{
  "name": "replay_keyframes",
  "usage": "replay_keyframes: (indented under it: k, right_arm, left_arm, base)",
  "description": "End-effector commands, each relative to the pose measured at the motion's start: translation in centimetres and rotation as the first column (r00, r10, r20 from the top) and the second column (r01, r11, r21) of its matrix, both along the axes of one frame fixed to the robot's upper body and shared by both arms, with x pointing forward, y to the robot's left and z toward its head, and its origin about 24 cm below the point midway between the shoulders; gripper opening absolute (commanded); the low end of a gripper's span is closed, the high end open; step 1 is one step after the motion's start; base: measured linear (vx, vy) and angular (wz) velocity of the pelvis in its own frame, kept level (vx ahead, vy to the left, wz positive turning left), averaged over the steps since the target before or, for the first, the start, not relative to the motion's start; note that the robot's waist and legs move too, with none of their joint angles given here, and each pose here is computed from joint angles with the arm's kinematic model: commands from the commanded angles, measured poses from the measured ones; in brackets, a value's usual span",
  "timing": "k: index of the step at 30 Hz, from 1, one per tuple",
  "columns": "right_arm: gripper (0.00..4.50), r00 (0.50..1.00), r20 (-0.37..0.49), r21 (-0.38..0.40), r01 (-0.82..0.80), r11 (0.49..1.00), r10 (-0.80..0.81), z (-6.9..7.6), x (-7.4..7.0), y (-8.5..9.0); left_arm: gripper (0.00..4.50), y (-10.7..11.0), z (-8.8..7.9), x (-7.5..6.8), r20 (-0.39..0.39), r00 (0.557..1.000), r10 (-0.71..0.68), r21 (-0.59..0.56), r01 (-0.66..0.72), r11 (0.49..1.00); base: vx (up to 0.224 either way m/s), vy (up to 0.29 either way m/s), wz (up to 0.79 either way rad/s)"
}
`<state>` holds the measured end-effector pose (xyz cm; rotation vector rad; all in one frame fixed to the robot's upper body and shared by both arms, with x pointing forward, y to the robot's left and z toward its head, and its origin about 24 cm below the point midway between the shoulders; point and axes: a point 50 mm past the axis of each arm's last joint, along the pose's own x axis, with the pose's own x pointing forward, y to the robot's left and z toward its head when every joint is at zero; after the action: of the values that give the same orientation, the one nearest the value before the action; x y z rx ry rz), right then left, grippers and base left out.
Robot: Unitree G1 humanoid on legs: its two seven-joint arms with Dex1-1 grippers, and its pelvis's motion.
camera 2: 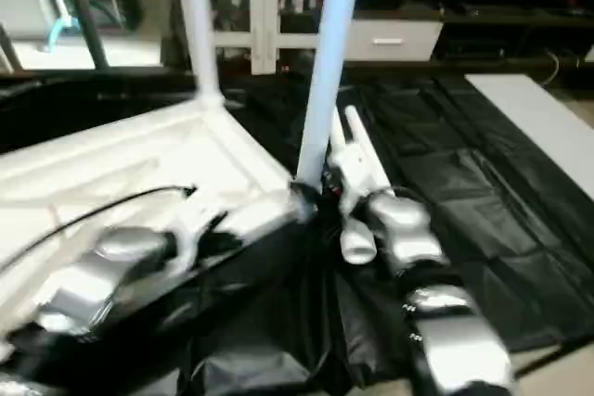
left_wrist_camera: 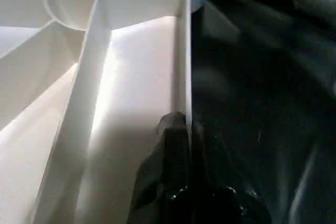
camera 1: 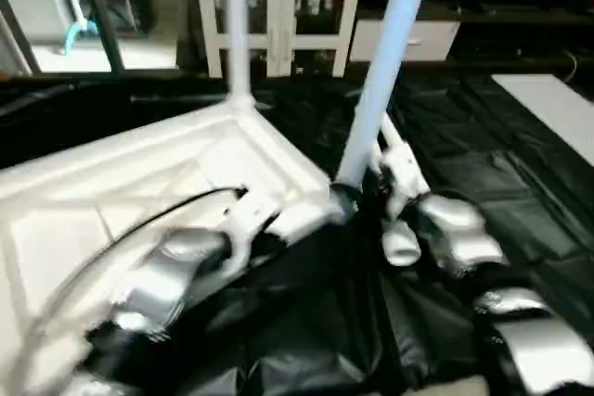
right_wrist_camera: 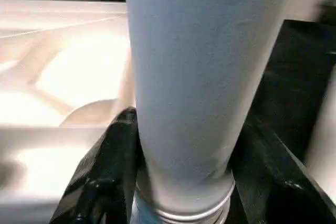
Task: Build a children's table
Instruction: Insert table leg to table base
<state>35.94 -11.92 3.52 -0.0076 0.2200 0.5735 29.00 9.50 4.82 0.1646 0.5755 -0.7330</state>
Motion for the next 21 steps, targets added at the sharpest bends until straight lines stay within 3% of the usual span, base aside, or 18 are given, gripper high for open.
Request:
replay_keyframes:
  k: [1,5,7,14,21]
  right_arm:
    - [2.09,0.937,-0.339,-0.093,0.051,0.994,-0.08,-6.6,-3.7,2.5]
    - [2.06,0.923,-0.372,-0.031,0.097,0.995,-0.102,-6.3,-3.7,5.5]
    - [2.05,0.929,-0.358,-0.018,0.089,0.996,-0.09,-6.0,-3.6,6.0]
    - [2.05,0.945,-0.318,0.028,0.084,0.996,-0.071,-5.0,-2.9,6.1]
    - [2.04,0.954,-0.264,0.063,-0.131,0.989,0.143,-3.8,-2.6,6.1]
  left_arm:
    - [0.0,-0.7,2.7,2.3,0.114,0.972,0.204,-0.082,-0.195,0.977]
    - [0.0,-2.2,3.7,2.7,0.133,0.965,0.228,-0.125,-0.212,0.969]
    - [0.0,-2.0,3.7,2.7,0.129,0.963,0.238,-0.114,-0.224,0.968]
    - [0.0,-0.4,3.1,2.2,0.109,0.956,0.271,-0.064,-0.266,0.962]
    - [0.0,-0.3,3.1,1.5,0.167,0.982,0.087,-0.042,-0.081,0.996]
  base:
    - [0.0,0.0,0.0]
    - [0.0,0.0,0.0]
    - [0.0,0.0,0.0]
    - [0.0,0.0,0.0]
    - [0.0,0.0,0.0]
